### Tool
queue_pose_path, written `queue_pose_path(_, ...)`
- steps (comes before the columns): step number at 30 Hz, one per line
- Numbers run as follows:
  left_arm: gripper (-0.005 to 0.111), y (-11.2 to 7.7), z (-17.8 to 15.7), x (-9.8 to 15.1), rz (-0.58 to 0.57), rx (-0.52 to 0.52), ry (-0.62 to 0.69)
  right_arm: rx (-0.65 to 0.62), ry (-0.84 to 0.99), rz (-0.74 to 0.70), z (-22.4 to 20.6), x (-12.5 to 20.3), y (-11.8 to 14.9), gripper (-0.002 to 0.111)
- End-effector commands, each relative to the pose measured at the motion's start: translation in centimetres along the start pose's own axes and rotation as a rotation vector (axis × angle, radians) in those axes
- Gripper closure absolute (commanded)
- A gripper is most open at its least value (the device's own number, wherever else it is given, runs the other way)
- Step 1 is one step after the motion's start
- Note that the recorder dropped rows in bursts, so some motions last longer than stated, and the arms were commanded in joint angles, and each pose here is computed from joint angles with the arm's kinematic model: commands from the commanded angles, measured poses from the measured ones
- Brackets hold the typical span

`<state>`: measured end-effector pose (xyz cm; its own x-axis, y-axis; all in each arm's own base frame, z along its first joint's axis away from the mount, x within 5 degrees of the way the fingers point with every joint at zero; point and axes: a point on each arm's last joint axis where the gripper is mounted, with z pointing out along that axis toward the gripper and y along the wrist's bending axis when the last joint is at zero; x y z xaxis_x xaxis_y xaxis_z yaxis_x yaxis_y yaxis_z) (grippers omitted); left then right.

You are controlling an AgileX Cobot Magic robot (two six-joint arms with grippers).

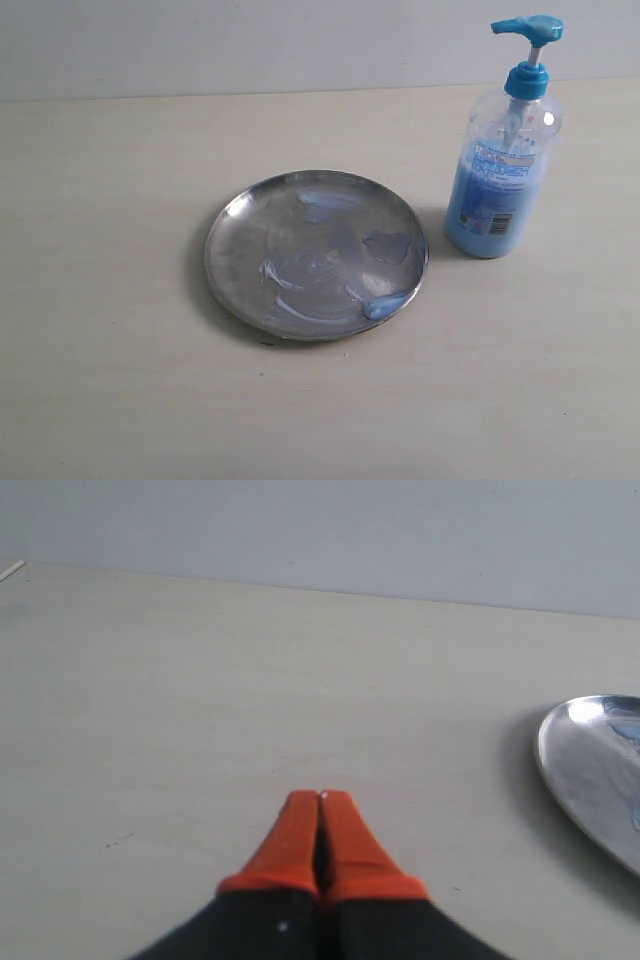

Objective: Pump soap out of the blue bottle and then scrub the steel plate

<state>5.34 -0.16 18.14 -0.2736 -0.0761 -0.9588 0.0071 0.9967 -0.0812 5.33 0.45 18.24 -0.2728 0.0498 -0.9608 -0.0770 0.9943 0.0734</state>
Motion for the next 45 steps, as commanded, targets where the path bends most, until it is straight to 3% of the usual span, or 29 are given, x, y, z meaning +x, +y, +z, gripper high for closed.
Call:
queue_pose_path(1, 0.107, 0.0, -0.01, 0.02, 0.001, 0.0, -0.009, 0.006, -0.024, -0.007, 0.0, -0.07, -0.05, 0.108)
queue_pose_path(45, 0.107, 0.0, -0.01, 0.02, 0.001, 0.0, -0.009, 0.001, -0.015, 0.012, 0.0, 0.01, 0.0, 0.108)
